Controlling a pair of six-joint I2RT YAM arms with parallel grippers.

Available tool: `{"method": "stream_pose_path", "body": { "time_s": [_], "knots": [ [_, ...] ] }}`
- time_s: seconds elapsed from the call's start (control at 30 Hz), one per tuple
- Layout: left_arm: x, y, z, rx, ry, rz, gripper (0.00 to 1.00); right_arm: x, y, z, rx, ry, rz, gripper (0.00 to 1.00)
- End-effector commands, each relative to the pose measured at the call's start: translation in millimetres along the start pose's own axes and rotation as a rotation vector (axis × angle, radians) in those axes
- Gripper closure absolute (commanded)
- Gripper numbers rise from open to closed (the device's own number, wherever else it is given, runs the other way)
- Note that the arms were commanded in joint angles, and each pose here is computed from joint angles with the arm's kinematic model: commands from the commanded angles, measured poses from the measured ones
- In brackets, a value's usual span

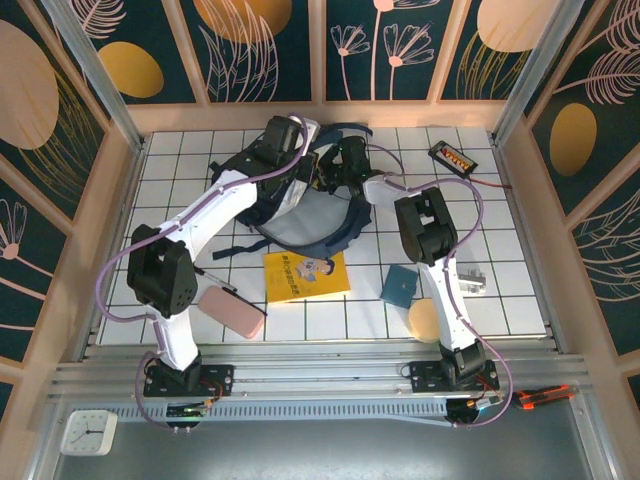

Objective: Pack books, pencil case, and school supplies into a backpack

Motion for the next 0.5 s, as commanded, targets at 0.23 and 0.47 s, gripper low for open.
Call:
{"method": "stream_pose_path", "body": {
  "time_s": [0.23,0.47],
  "knots": [
    [23.5,4.4,30.5,0.096,-0.071,-0.095,1.0,-24.8,-78.2,33.5,-0.229,-0.254,-0.067,0.3],
    [15.2,11.1,33.3,0.09,-0.08,-0.079,1.0,-49.6,-137.8,38.0,-0.275,-0.323,-0.097,0.29]
  ]
}}
Point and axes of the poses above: each hand's point on the last joint's axis, 136 mm out from that joint toward the fingers, its own y axis out along the fingers, its own z axis along the line the jaws close on, x = y × z, the point moved 7 cm from there along -y, back along the fingers, and after that the axes turned 10 degrees about y, right-handed, at the moved point
